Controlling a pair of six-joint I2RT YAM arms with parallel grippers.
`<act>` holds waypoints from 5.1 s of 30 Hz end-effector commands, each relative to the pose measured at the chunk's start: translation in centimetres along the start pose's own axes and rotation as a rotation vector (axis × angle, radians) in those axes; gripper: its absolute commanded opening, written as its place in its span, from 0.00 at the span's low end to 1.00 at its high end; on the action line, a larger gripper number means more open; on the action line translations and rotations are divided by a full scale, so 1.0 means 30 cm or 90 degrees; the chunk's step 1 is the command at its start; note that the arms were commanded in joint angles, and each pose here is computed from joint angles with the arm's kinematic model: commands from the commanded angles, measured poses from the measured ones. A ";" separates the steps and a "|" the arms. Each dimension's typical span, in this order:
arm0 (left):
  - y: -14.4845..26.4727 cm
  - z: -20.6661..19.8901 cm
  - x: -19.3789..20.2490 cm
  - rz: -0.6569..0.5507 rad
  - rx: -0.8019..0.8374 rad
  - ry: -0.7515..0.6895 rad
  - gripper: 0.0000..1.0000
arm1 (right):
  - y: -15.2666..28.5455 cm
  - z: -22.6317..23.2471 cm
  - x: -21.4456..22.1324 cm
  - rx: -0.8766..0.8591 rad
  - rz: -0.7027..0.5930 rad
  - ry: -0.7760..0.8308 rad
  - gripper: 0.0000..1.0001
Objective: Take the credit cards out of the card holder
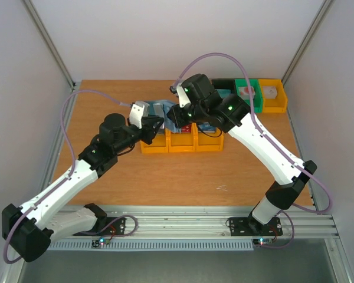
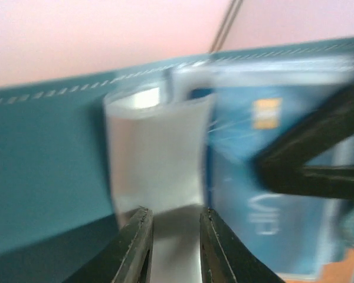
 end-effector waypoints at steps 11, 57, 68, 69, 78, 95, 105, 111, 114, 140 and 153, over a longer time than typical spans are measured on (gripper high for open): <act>0.033 0.093 -0.007 0.018 -0.123 -0.078 0.37 | 0.037 0.018 0.000 -0.008 0.004 0.003 0.01; 0.249 0.401 0.063 -0.012 -0.423 -0.107 0.99 | -0.152 -0.202 0.059 0.113 0.100 -0.131 0.01; 0.168 -0.126 -0.108 -0.143 0.186 -0.052 0.84 | -0.249 -0.266 0.106 0.185 0.137 -0.116 0.01; 0.157 -0.153 -0.102 -0.137 0.220 -0.029 0.81 | -0.249 -0.250 0.102 0.171 0.134 -0.113 0.01; 0.034 -0.070 -0.042 -0.097 0.145 0.044 0.33 | -0.194 -0.129 0.080 0.037 0.110 -0.083 0.01; 0.006 -0.123 -0.002 -0.064 0.172 -0.076 0.23 | -0.135 -0.106 0.102 0.024 0.105 -0.074 0.01; -0.022 -0.152 -0.002 -0.076 0.167 -0.045 0.23 | -0.125 -0.042 0.048 -0.036 0.078 -0.088 0.01; -0.050 0.001 0.079 -0.033 0.001 -0.075 0.19 | -0.095 -0.016 0.035 -0.063 0.066 -0.083 0.01; -0.039 0.045 0.113 -0.010 -0.042 -0.095 0.18 | -0.082 -0.013 0.033 -0.067 0.063 -0.079 0.01; 0.177 -0.179 -0.110 -0.062 0.280 -0.053 0.34 | 0.224 0.232 0.064 -0.372 -0.021 0.254 0.01; 0.288 -0.328 -0.256 -0.150 0.446 -0.120 0.36 | 0.259 0.294 0.011 -0.433 -0.076 0.269 0.01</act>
Point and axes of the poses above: each gripper's point midway between its finger pads, its own y axis back along the fingers, its own z axis along the line the jaws close on, x = y × z, the point moved 1 cm from there along y, back along the fingers, and after that the axes turned 5 degrees about -y, right-handed, at the moved point
